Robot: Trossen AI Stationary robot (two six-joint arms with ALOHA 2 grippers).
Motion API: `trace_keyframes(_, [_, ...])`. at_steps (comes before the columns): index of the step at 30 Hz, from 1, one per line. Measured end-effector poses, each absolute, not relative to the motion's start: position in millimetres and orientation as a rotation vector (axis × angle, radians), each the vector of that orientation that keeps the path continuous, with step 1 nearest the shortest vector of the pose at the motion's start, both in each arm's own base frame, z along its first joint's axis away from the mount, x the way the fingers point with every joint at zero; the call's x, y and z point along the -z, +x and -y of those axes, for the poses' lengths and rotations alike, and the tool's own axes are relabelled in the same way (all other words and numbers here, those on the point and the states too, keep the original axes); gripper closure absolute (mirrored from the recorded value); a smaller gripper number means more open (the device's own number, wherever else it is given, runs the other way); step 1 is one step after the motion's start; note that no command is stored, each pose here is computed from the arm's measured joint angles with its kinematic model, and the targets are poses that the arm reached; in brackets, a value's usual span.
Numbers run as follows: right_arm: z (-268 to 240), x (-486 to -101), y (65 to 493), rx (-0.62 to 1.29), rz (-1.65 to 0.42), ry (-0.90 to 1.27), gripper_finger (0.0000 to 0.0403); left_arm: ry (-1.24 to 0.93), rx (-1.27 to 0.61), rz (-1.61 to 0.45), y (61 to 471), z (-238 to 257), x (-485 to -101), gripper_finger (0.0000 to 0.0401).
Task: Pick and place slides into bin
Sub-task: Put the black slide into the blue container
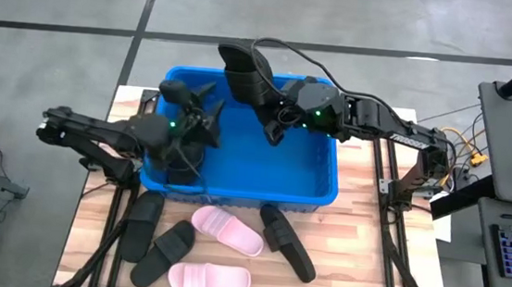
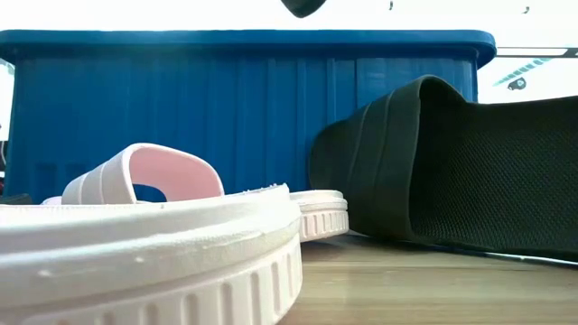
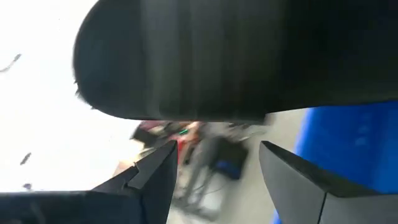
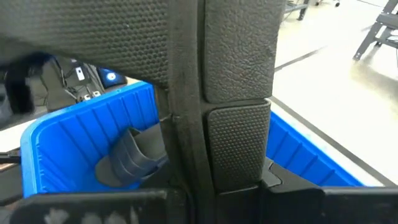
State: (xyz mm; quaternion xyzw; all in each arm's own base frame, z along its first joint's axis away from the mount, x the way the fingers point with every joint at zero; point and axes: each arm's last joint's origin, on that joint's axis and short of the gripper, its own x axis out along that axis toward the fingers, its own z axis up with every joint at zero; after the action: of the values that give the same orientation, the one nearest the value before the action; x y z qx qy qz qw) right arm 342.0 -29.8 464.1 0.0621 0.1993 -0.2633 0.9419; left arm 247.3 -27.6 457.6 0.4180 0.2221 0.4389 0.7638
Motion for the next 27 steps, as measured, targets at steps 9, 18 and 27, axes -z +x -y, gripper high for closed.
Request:
trace_keyframes(9, [30.1, -464.2, 341.5, 0.546, -0.398, 0.16, 0.0338, 0.964, -1.005, -0.472, 265.1, 31.9, -463.6, 0.019])
trace_keyframes(18, [32.4, -468.1, 343.2, 0.549, -0.35, 0.177, 0.0338, 1.019, -0.984, -0.52, 283.2, 35.8, -449.3, 0.019])
trace_keyframes(27, [32.7, -468.3, 343.4, 0.546, -0.343, 0.2, 0.0338, 1.084, -0.972, -0.583, 298.5, 38.9, -438.4, 0.019])
